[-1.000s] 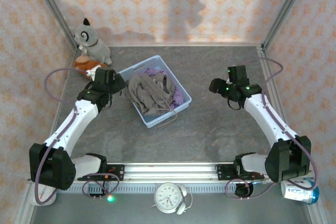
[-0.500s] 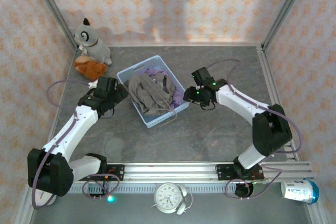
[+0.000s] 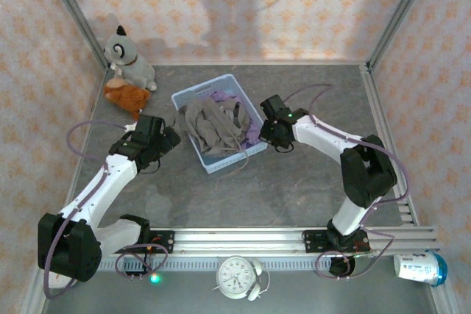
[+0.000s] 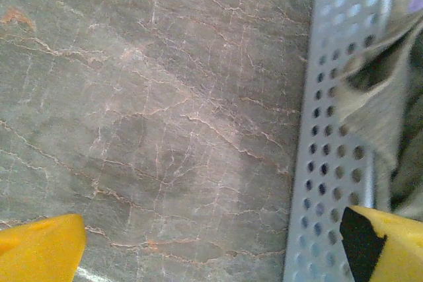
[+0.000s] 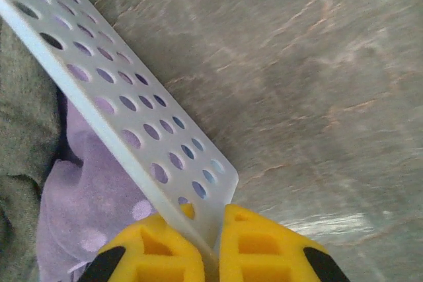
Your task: Fold and stack the mixed laundry pile
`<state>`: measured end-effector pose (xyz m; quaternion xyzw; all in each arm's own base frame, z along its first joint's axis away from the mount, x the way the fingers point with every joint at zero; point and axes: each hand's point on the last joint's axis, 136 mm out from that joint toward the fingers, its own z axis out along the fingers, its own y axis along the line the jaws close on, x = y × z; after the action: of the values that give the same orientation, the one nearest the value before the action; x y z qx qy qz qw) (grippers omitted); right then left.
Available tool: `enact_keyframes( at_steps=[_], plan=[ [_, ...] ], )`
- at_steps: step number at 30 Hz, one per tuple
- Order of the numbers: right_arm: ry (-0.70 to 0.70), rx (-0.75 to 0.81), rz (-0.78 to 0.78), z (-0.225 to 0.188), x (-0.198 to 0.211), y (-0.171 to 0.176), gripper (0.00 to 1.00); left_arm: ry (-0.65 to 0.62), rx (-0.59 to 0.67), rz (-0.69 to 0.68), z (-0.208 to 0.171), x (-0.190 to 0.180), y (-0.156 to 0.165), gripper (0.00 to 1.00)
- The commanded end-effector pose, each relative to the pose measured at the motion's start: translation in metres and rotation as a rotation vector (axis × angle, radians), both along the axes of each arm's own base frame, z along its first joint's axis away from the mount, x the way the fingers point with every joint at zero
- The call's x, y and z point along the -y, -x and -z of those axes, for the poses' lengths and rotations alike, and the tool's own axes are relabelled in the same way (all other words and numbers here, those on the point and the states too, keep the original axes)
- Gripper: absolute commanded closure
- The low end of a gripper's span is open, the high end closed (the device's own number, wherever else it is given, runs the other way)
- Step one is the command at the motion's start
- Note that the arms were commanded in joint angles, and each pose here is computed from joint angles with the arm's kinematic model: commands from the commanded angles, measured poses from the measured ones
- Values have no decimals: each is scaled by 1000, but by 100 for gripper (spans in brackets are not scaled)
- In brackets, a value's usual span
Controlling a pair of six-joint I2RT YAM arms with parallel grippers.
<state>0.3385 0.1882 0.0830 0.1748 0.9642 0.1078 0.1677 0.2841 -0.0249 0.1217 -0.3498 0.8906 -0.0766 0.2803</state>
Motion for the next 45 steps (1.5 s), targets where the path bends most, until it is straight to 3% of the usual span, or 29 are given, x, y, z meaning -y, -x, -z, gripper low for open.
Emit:
enact_keyframes(
  at_steps=[1, 10, 18, 19, 21, 25, 30, 32, 35, 45],
  plan=[
    [169, 61, 135, -29, 66, -7, 100, 4, -11, 6, -3, 3, 2, 0],
    [403, -27, 176, -53, 215, 22, 100, 22, -13, 38, -3, 14, -8, 0],
    [514, -184, 374, -52, 324, 50, 100, 19, -13, 95, -4, 39, -27, 0],
    [524, -201, 389, -51, 333, 51, 98, 18, -10, 104, -5, 43, -30, 0],
    [522, -228, 443, -52, 350, 53, 85, 19, -7, 125, -7, 52, -37, 0],
    [409, -153, 461, -73, 341, 36, 55, 17, -7, 174, -12, 72, -48, 0],
    [115, 54, 328, -112, 277, -2, 28, 18, -9, 241, -20, 98, -59, 0],
    [56, 99, 250, -124, 250, -13, 24, 31, -8, 267, -21, 110, -63, 0],
    [81, 108, 154, -127, 218, -22, 22, 38, -11, 299, -22, 125, -70, 0],
    [251, 18, 14, -78, 155, -47, 20, 67, -18, 397, -30, 166, -82, 0]
  ],
)
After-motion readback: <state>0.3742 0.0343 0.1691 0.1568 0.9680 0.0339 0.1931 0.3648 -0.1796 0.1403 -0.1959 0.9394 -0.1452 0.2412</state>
